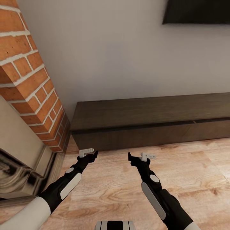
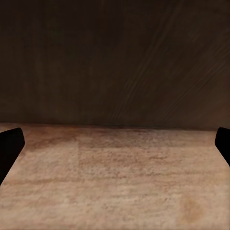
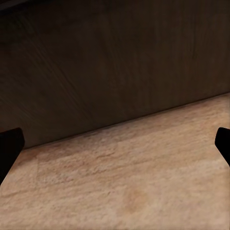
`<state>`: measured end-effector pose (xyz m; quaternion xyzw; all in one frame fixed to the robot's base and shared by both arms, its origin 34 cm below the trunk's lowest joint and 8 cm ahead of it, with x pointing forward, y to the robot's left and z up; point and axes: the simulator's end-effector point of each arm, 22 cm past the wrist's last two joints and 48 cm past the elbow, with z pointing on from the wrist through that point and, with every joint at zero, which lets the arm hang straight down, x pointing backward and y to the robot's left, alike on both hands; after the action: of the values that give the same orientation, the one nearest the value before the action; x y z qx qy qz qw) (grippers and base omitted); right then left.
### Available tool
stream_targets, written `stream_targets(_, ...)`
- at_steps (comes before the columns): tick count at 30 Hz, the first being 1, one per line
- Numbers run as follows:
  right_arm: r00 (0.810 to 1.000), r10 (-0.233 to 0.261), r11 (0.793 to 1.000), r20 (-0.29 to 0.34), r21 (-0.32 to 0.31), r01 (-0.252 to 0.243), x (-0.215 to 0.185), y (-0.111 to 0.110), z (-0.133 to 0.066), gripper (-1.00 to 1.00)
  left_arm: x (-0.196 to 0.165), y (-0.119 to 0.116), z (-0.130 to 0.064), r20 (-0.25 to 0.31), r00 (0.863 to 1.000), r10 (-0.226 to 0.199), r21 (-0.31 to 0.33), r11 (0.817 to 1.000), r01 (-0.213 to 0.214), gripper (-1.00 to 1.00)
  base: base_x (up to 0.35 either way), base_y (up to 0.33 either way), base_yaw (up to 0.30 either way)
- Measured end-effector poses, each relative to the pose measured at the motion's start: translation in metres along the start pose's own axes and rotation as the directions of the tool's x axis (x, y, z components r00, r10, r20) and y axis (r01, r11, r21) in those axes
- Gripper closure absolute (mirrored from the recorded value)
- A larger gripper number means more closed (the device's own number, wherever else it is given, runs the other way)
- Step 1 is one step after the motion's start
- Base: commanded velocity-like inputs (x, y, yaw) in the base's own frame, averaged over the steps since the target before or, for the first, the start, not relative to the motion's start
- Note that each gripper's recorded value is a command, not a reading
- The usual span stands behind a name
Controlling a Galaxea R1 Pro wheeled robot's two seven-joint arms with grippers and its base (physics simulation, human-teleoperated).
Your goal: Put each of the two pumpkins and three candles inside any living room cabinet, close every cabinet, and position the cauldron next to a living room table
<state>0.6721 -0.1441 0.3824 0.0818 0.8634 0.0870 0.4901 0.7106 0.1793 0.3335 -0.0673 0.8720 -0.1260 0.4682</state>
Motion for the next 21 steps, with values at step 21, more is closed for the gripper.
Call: stream_targets(21,1.000,0.000,1.000,-0.002,0.001,0.000,0.0010,-0.0004,0.0002,-1.00,0.0007,-0.0008,0.0000,-0.001,1.000,0.001,0.001,1.000,-0.001,-1.00,-0.008,0.001,-0.001)
